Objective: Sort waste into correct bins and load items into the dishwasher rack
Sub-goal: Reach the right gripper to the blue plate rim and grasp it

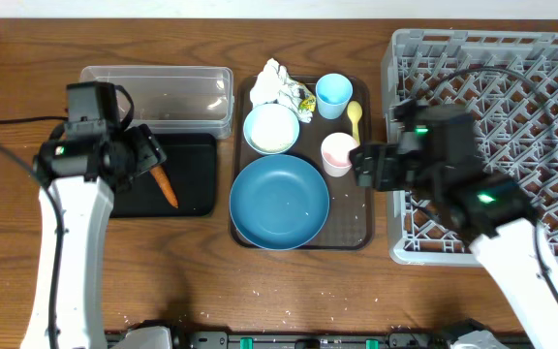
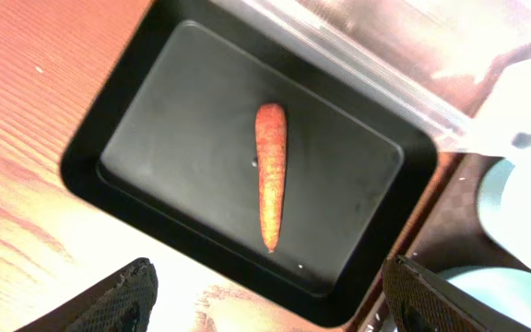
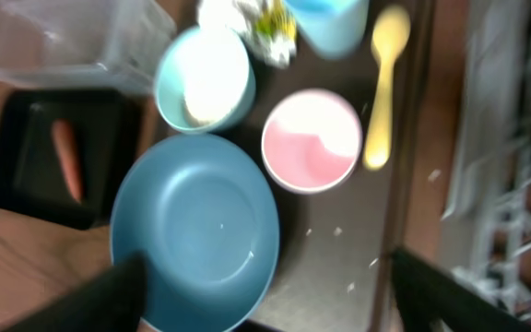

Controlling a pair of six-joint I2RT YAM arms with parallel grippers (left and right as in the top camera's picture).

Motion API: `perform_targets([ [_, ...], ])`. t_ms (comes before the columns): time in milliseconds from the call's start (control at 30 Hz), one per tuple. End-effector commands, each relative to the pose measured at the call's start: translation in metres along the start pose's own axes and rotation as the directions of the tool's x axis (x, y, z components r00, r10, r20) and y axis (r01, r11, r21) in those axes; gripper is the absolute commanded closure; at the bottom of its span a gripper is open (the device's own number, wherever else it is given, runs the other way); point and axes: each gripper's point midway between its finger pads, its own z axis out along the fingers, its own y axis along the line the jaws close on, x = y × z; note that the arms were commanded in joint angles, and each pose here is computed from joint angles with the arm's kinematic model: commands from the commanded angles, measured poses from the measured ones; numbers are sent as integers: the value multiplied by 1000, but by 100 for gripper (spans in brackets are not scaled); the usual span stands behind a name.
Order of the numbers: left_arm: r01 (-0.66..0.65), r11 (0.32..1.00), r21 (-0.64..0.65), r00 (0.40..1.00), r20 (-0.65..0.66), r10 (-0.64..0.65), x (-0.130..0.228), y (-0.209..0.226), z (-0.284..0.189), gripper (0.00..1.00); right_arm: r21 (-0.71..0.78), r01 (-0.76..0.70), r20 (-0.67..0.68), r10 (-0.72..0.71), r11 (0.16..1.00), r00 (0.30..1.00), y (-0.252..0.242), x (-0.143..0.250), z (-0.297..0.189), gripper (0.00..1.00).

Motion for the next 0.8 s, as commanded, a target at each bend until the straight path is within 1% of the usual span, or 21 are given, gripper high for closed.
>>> perform_targets([
  [0,-11,1000,-3,999,36,11,-5,3,-13,18,114,-117,-18,119,987,993,5,12,28,33],
  [33,-11,1000,-2,999,38,11,-5,2,-13,18,138,-111,-37,117,984,992,8,19,39,41],
  [100,-11,1000,-4,999,34,11,-5,3,-12,18,200,-109,-66,124,974,990,9,34,56,46],
  [233,-13,1000,-12,1000,15,13,-2,3,-7,18,310,-83,-149,135,947,980,5,69,94,47],
  [433,-15,999,-51,1000,8,16,-1,10,-5,18,369,-24,-252,125,929,960,-2,106,135,50],
  [567,-18,995,-94,1000,5,19,1,18,-5,18,388,-6,-282,125,922,951,-7,118,149,55],
  [633,-19,995,-102,1000,4,20,1,19,-5,18,387,-8,-283,127,922,951,-7,118,150,65],
  [667,-19,995,-102,1000,4,19,1,19,-5,18,386,-8,-282,126,922,951,-6,118,150,69],
  [767,-19,995,-102,1000,5,19,1,19,-5,18,383,-10,-279,126,924,952,-6,117,150,87],
])
